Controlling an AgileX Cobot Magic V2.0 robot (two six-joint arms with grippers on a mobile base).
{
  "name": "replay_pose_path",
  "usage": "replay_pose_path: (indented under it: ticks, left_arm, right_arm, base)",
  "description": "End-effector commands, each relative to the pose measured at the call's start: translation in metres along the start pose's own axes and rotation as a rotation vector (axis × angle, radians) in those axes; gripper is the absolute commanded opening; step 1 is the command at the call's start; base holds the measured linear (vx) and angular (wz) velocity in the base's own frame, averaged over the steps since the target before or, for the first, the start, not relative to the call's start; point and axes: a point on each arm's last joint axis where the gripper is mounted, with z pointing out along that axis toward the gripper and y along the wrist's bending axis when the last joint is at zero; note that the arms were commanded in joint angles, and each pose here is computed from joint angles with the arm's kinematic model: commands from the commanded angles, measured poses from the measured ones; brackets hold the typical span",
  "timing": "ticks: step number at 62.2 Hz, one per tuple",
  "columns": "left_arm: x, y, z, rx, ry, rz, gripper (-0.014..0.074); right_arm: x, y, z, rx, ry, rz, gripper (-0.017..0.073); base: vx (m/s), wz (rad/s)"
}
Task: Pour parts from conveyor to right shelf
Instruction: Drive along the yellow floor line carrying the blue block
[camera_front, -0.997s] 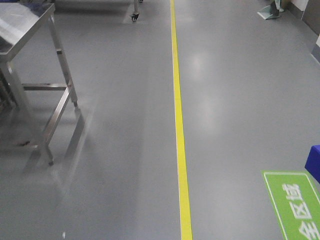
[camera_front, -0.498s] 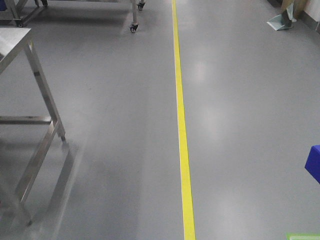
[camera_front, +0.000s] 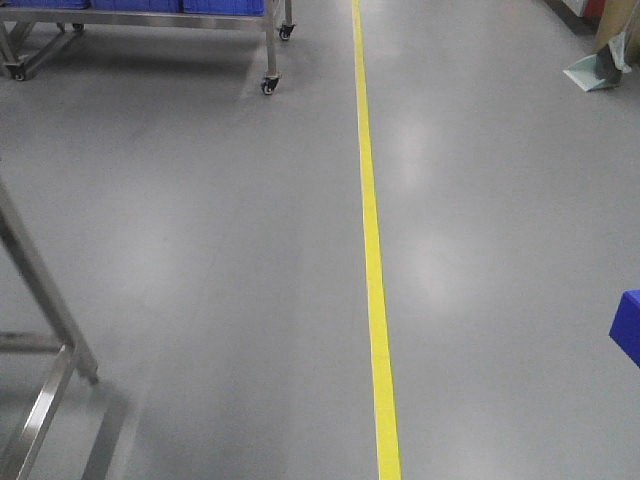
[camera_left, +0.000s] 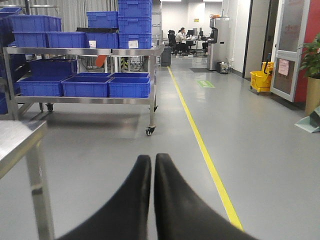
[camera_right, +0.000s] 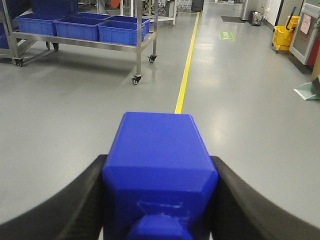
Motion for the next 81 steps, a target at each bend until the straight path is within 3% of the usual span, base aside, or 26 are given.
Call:
replay_pose_path:
  ticks: [1,81]
  left_arm:
    - [0.0029,-0.0001,-0.0001,-0.001,-0.054,-0.009,-0.0006]
    - [0.0029,-0.0001,-0.0001,-0.001,-0.054,-0.009,-0.0006]
  right_arm:
    - [-0.0146,-0.0025,-0.0019,0.026,-0.091,-0.003,-0.0005]
    - [-0.0146,-0.0025,-0.0019,0.026,-0.091,-0.003,-0.0005]
  base:
    - [0.83,0.01]
    - [0.81,-0.04]
